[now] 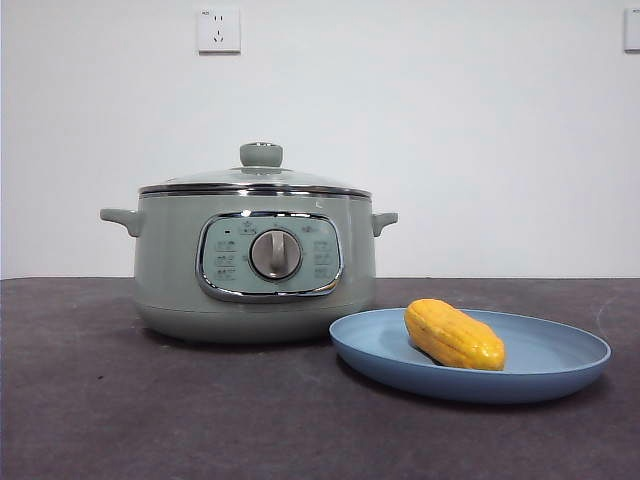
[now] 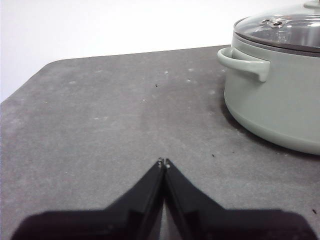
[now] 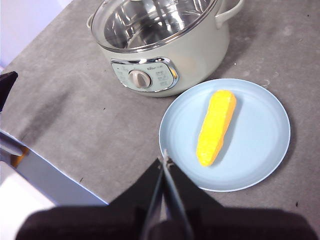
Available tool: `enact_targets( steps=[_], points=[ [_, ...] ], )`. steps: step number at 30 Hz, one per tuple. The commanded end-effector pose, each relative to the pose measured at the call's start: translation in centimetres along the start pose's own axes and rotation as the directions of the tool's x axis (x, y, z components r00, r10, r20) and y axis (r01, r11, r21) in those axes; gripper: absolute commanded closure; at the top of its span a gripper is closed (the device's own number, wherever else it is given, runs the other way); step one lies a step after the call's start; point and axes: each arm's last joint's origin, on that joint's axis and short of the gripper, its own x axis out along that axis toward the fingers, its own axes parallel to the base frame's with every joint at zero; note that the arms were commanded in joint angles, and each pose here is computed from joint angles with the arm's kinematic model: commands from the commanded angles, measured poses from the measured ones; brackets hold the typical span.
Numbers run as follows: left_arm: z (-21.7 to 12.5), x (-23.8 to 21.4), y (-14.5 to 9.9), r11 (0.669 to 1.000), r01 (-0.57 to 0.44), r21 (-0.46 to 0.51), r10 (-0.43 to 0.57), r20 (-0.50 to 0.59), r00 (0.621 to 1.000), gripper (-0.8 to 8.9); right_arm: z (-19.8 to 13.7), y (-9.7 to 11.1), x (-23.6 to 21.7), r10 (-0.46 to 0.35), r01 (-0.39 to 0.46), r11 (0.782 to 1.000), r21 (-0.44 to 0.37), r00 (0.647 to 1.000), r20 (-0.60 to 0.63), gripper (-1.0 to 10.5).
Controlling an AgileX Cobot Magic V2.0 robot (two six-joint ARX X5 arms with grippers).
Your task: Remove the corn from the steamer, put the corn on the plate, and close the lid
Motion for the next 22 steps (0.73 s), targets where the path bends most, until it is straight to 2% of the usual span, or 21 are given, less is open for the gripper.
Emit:
enact_targets(
  steps=[1, 9, 13, 14, 18, 22],
  points=[
    [-0.4, 0.1, 0.0, 1.0, -0.003, -0.01, 0.003, -0.009, 1.0, 8.17, -0.1, 0.0, 0.2, -0.001, 0.001, 1.0, -0.008, 1.0, -0.003, 9.5],
    [-0.4, 0.1, 0.0, 1.0, -0.003, -0.01, 0.003, -0.009, 1.0, 8.17, -0.1, 0.0, 0.2, -0.001, 0.001, 1.0, -0.008, 1.0, -0.003, 9.5],
    [-0.4, 0.1, 0.0, 1.0, -0.003, -0.01, 0.003, -0.009, 1.0, 8.17, 0.0, 0.0, 0.1, 0.0, 0.002, 0.996, -0.087, 1.0, 0.013, 9.5],
    [-0.4, 0.1, 0.0, 1.0, -0.004, -0.01, 0.003, -0.009, 1.0, 8.17, 0.1, 0.0, 0.0, -0.013, 0.016, 0.996, -0.09, 0.999, 0.033, 9.5],
    [-0.4, 0.1, 0.0, 1.0, -0.004, -0.01, 0.003, -0.009, 1.0, 8.17, 0.8, -0.6, -0.7, -0.152, 0.171, 0.979, -0.108, 0.975, 0.165, 9.5],
    [-0.4, 0.1, 0.0, 1.0, -0.003, -0.01, 0.003, -0.009, 1.0, 8.17, 0.8, -1.7, -1.5, -0.241, 0.264, 0.963, -0.055, 0.934, 0.263, 9.5]
  ],
)
